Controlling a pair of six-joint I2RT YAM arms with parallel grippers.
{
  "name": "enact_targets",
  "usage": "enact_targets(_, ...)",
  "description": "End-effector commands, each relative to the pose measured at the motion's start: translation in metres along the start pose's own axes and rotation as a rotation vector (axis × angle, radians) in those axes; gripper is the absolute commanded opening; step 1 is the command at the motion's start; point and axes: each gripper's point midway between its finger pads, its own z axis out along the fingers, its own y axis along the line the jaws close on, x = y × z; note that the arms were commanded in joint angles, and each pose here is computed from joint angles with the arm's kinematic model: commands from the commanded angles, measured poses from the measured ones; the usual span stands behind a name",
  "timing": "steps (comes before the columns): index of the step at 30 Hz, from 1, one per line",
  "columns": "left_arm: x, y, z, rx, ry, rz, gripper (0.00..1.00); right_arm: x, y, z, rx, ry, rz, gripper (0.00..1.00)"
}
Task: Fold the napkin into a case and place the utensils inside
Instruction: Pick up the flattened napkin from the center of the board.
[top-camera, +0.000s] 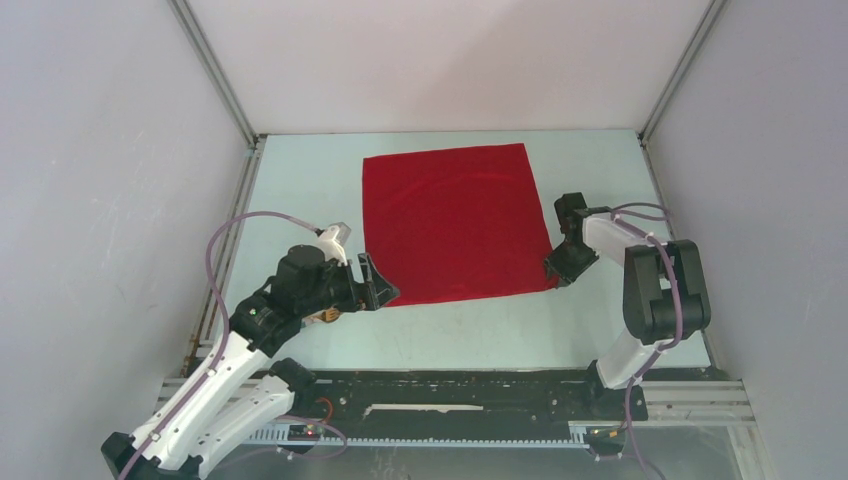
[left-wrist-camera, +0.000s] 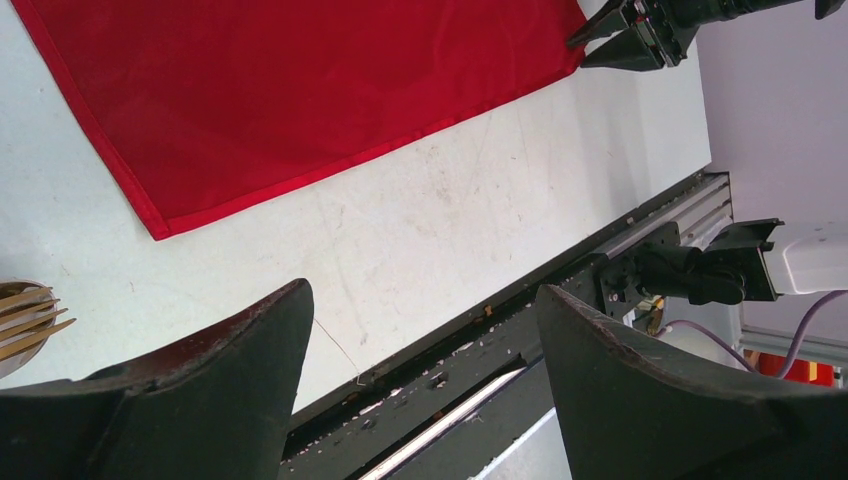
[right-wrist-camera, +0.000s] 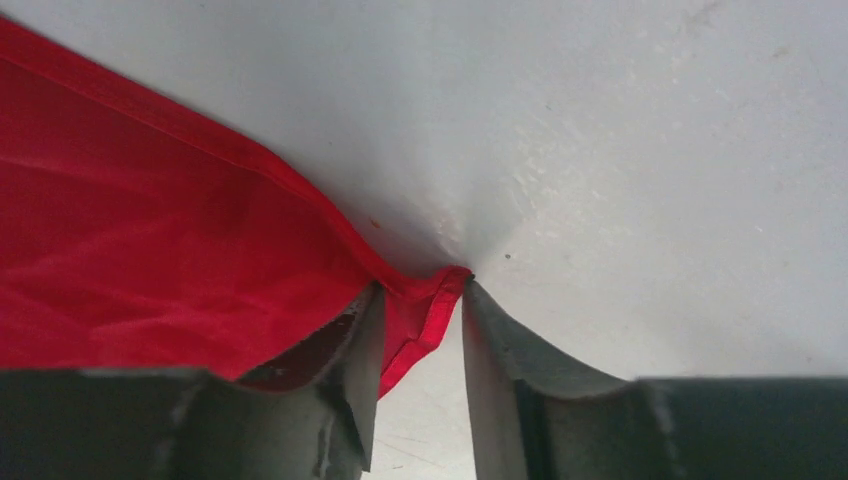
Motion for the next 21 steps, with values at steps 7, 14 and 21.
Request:
enact_targets(7, -0.009, -0.007, -0.002, 0.017, -0.021, 0.006, 0.89, -0.005, 0.004, 0.002, -0.087, -0.062, -0.027, 0.09)
enact_targets(14, 0.008, 0.01, 0.014, -0.066, 0.038, -0.144, 1.0, 0.005, -0.005, -0.022, -0.088, -0.044, 0.004, 0.0)
enact_targets(21, 0.043, 0.051, 0.043, -0.309, 0.143, -0.44, 0.98, 0.02, -0.001, -0.046, -0.136, -0.053, 0.005, 0.0)
